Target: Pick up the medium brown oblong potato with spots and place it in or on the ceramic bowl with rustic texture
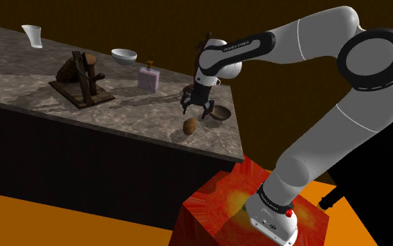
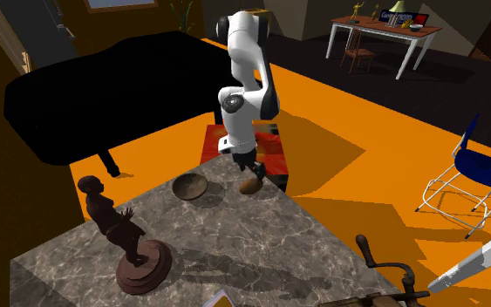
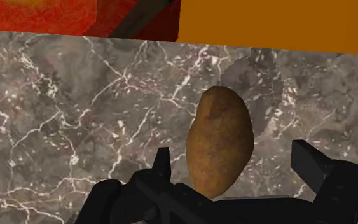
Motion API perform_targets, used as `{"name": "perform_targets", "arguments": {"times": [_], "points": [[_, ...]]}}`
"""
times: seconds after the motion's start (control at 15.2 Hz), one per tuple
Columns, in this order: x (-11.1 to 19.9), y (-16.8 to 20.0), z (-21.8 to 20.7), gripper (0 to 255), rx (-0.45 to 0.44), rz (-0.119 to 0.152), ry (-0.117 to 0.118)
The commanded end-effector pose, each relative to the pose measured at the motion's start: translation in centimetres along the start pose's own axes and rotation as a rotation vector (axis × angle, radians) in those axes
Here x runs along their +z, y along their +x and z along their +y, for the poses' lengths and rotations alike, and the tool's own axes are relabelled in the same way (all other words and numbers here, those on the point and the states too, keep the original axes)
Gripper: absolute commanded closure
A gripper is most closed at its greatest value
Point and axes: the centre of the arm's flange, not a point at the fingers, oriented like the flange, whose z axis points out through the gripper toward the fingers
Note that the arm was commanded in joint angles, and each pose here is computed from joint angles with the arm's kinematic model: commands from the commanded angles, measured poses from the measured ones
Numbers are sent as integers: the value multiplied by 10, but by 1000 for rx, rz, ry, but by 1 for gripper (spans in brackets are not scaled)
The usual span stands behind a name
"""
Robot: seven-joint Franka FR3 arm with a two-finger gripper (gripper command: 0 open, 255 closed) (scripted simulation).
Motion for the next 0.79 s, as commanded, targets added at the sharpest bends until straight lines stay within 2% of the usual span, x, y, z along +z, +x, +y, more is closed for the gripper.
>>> {"name": "perform_targets", "arguments": {"times": [0.0, 0.46, 0.73], "points": [[19, 15, -1, 0, 95, -15, 7], [56, 15, -1, 0, 95, -15, 7], [59, 15, -1, 0, 95, -15, 7]]}}
